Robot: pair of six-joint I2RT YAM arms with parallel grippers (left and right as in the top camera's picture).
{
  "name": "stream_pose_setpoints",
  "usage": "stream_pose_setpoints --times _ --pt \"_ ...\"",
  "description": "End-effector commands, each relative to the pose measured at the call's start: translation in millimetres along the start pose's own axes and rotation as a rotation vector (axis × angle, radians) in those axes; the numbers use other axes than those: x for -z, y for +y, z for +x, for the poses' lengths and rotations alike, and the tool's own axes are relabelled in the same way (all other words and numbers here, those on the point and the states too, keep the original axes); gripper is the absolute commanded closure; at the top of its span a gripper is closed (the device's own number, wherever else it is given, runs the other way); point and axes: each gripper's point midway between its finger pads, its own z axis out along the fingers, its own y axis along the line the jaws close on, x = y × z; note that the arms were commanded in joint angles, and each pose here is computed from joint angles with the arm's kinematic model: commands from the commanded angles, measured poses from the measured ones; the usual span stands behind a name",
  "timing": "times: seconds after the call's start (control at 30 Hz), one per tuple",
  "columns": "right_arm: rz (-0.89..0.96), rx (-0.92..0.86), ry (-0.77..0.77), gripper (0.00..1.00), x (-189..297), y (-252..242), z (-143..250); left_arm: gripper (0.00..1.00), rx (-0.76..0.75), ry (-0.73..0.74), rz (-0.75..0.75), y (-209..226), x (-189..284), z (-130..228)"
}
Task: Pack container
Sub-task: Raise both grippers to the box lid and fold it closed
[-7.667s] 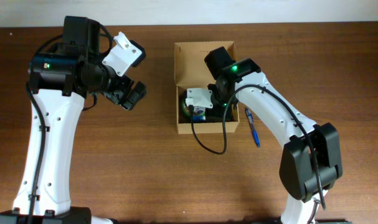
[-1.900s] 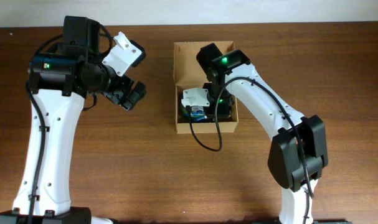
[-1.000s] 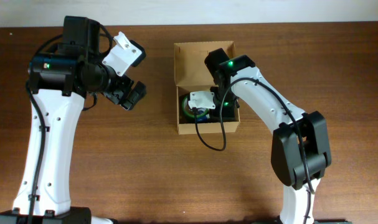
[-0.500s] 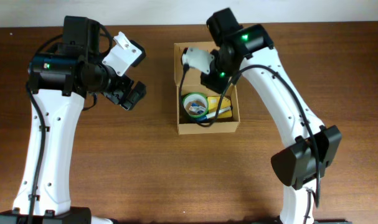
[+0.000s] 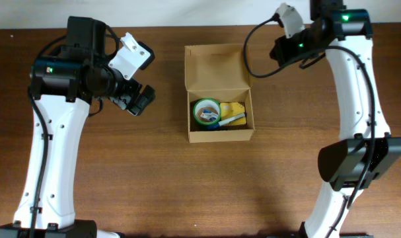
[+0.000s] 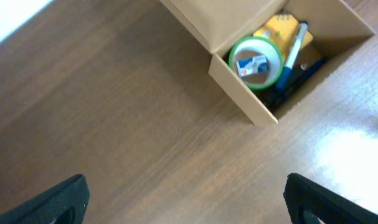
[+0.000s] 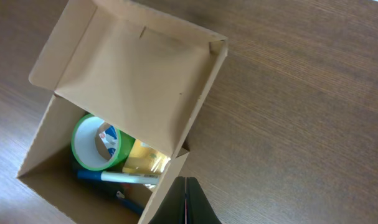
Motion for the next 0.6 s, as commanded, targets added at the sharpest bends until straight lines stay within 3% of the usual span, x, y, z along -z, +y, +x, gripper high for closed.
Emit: stream_pose_setpoints --times 0.0,0.1,0.13,0.17,0.23,0.27,0.37,0.57 --pt "-0.046 -0.023 -0.037 0.96 6.5 1.2 -5.9 0.00 -0.035 -0.090 0.039 -10.5 14.8 -16.0" --pt "-0.025 -0.016 -0.046 0.96 5.1 -3.7 -8.3 0.01 -0.064 -0.204 0.090 -16.9 17.9 -39.8" --pt "-0.023 -0.015 -0.055 0.96 2.9 -5.4 -10.3 0.28 -0.074 -0.228 0.076 -13.0 17.6 -46.4" --pt "-0.019 -0.034 -0.067 0.96 -2.0 -8.5 -12.4 0.66 -0.078 -0.260 0.056 -6.8 16.0 -55.6" --pt "-0.019 -0.059 -0.074 0.96 -10.2 -12.3 -12.5 0.93 -0.038 -0.296 0.039 3.2 10.6 -67.5" --pt "-0.019 -0.066 -0.075 0.96 -16.0 -14.6 -11.2 0.98 -0.008 -0.313 0.035 9.9 3.4 -74.9" --pt "-0.018 -0.115 -0.074 0.96 -28.3 -19.8 -7.8 0.99 0.008 -0.307 0.041 23.5 -26.9 -82.5" --pt "-0.009 -0.224 -0.139 0.96 -59.6 -36.5 -11.7 0.98 0.420 -0.277 0.030 80.3 -124.4 -86.0"
